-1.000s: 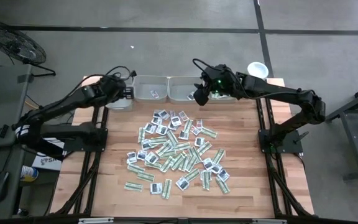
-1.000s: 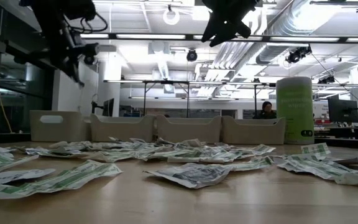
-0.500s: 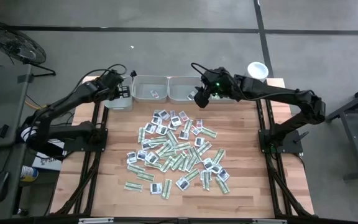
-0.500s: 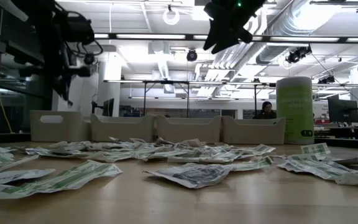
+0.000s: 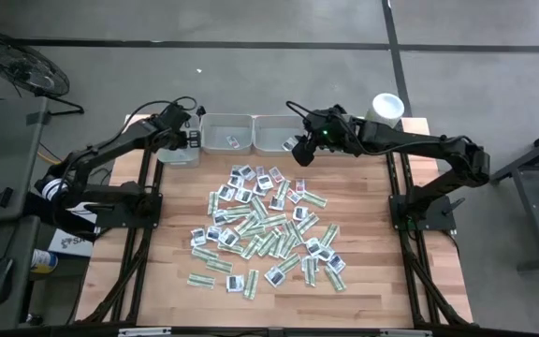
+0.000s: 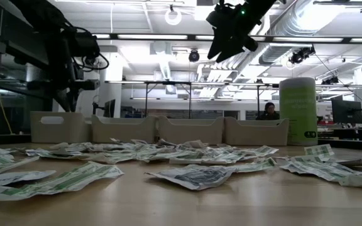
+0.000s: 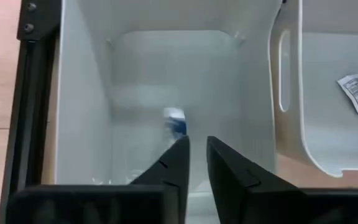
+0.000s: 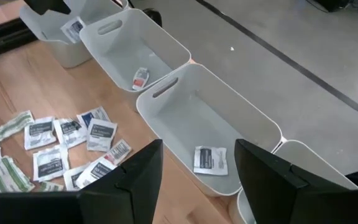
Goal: Pick & Place First Aid Supplies
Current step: Put the blue alcohol pad into the left gray bin, then put the green bandage into the right gray bin
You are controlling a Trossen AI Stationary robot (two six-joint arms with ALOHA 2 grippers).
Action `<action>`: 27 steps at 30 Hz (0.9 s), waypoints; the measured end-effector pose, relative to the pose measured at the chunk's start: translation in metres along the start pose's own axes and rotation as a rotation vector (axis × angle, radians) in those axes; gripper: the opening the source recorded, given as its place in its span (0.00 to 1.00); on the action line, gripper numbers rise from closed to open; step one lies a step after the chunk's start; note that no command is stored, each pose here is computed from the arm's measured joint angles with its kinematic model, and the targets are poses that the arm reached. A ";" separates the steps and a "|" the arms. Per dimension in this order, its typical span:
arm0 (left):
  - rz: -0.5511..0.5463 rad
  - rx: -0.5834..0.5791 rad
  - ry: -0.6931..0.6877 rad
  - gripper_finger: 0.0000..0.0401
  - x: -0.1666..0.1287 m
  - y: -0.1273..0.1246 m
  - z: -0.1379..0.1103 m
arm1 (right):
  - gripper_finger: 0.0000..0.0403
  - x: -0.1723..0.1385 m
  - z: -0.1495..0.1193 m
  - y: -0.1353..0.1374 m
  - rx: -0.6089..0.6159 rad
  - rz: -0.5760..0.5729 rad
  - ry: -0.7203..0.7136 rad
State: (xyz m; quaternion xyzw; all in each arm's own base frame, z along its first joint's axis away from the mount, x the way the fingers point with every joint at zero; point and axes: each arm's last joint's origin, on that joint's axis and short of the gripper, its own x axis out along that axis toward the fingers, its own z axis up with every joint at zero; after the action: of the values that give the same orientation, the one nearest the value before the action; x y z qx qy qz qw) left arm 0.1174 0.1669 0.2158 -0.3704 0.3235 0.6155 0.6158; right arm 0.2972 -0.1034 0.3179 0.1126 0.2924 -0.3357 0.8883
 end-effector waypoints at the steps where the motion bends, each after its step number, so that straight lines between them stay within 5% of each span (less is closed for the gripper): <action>1: 0.000 0.000 0.000 0.19 0.000 0.000 0.000 | 0.47 0.000 0.000 0.000 0.005 0.003 0.001; 8: -0.099 0.030 0.050 0.30 -0.003 -0.002 -0.001 | 0.46 -0.003 -0.007 0.009 -0.006 0.017 0.040; 27: -0.580 0.290 -0.096 0.31 -0.076 -0.022 -0.030 | 0.45 -0.008 -0.059 0.024 0.053 -0.081 0.492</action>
State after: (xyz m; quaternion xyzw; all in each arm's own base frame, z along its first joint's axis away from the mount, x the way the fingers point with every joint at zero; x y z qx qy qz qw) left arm 0.1382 0.1029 0.2668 -0.3260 0.2595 0.3787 0.8264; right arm 0.2826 -0.0579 0.2753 0.2022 0.4954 -0.3409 0.7729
